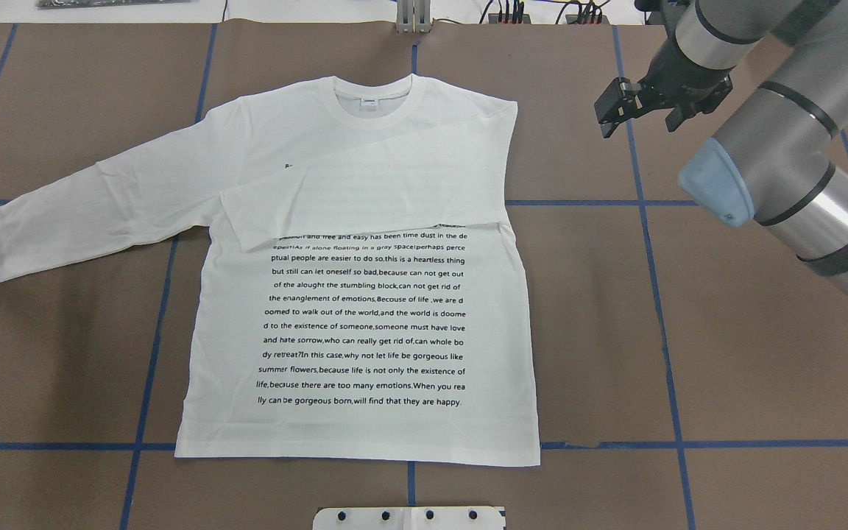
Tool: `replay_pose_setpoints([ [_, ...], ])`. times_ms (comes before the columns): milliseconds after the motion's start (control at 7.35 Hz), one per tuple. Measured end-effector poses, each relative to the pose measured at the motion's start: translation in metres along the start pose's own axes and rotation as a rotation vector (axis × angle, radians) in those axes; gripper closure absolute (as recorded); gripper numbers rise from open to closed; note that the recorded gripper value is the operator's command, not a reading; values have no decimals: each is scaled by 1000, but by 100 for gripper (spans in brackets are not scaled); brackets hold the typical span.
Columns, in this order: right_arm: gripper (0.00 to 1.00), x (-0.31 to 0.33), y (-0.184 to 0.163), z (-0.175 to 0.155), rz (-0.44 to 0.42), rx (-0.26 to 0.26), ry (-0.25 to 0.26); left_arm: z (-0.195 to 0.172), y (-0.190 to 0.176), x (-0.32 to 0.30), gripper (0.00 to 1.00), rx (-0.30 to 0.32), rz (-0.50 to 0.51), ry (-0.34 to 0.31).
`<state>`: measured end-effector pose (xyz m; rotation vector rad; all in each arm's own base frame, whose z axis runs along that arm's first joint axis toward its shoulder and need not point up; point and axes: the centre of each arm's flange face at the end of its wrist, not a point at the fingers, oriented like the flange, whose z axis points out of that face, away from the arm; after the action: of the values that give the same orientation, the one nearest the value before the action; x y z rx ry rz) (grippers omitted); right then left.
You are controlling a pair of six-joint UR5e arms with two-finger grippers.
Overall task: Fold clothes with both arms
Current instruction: 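Grasp the cuff with the left gripper and fold it across the chest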
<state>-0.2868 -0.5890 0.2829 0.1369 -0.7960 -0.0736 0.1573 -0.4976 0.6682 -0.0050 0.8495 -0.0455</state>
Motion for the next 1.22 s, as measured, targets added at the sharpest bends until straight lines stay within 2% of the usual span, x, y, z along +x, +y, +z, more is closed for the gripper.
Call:
replay_pose_setpoints([
  [272,0,14,5,5,15,-11,7,-31,-16,51,100,23,31,25],
  [816,0,59,20,26,62,-51,43,-129,-120,255,100,51,22,51],
  [1224,0,101,39,44,62,-88,74,-207,-152,425,100,84,-32,180],
])
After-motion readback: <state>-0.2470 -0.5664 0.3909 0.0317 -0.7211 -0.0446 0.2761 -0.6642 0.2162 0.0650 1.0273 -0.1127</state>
